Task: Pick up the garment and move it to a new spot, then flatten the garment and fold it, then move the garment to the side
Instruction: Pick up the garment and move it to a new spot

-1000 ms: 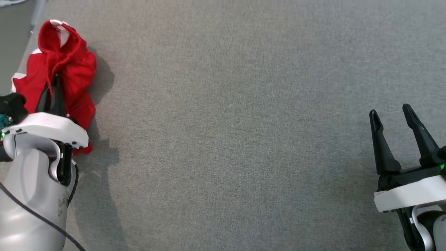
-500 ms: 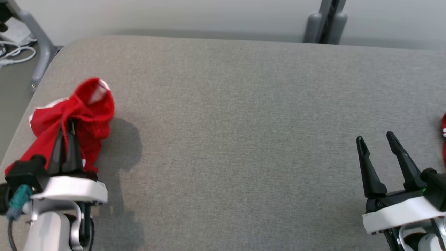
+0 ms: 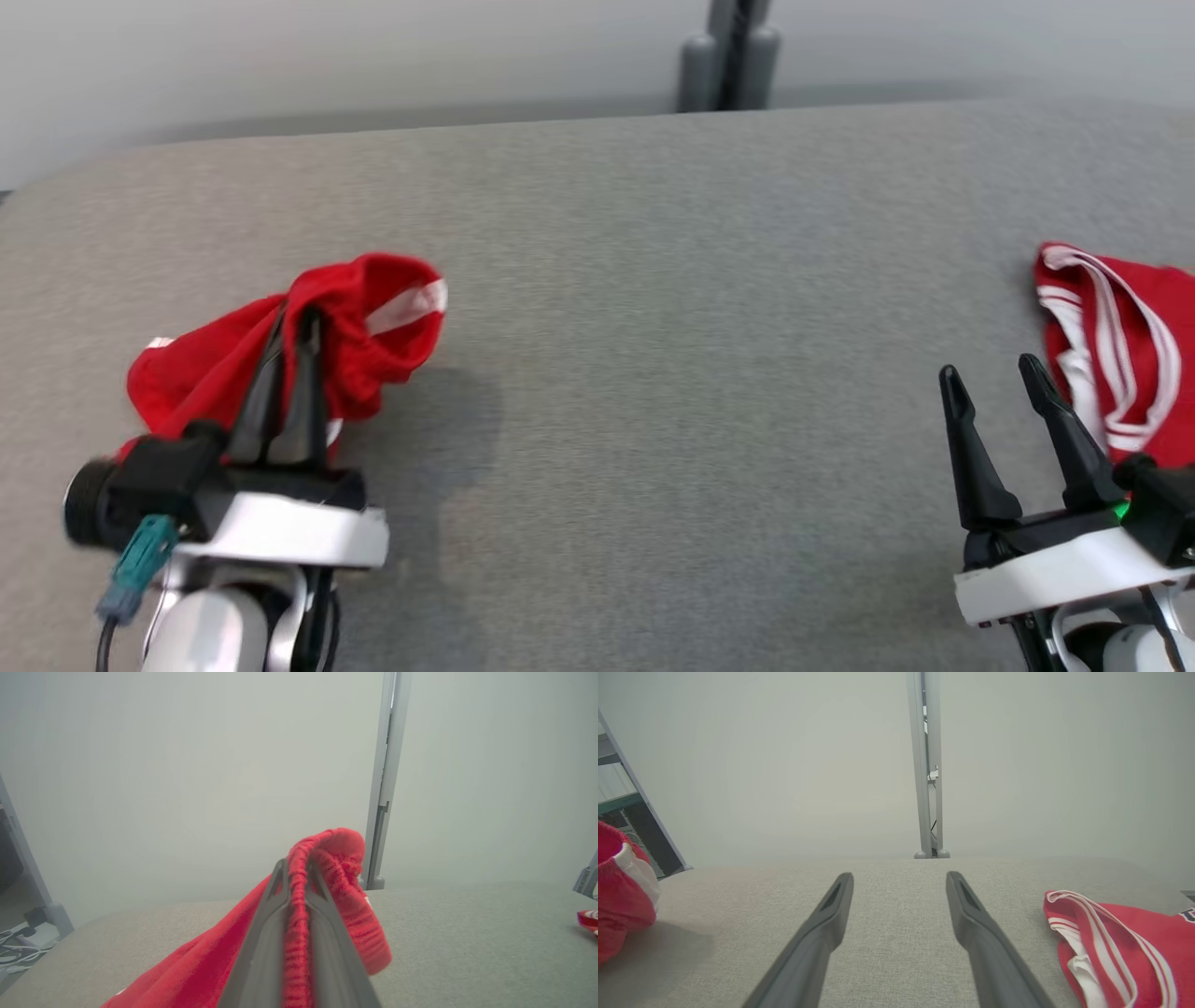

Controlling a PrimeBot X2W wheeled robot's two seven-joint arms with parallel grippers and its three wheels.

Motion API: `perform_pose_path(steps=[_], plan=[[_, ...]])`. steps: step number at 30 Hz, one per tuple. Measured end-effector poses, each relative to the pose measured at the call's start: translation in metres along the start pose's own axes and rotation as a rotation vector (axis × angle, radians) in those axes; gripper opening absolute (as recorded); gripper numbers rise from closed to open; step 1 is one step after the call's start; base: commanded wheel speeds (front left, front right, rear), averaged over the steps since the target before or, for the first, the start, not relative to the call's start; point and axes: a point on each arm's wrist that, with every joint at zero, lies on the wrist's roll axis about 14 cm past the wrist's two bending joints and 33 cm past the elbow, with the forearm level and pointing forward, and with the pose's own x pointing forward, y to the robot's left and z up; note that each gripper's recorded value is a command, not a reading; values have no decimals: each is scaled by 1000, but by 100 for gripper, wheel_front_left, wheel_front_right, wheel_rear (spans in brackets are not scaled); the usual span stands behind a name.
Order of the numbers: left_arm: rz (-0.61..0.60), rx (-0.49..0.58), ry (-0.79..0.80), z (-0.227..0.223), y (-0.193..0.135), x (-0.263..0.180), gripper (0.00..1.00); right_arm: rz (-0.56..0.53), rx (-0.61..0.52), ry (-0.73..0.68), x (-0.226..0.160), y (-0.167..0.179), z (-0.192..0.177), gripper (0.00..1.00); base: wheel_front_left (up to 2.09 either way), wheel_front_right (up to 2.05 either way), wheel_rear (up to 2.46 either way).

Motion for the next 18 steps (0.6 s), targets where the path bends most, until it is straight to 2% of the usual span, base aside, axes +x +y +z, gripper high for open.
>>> perform_pose_path(steps=[5, 9, 14, 18], plan=[[-226, -41, -27, 2, -73, 38, 0, -73, -4, -17, -7, -23, 5, 100, 0, 0, 0], [-405, -69, 20, -21, -136, 57, 0, -159, -1, -20, -17, -49, 1, 100, 0, 0, 0], [-569, -98, 201, -86, -193, 55, 0, -267, 12, 20, -35, -79, -18, 100, 0, 0, 0], [-658, -114, 346, -139, -219, 41, 0, -317, 18, 54, -40, -92, -34, 100, 0, 0, 0]])
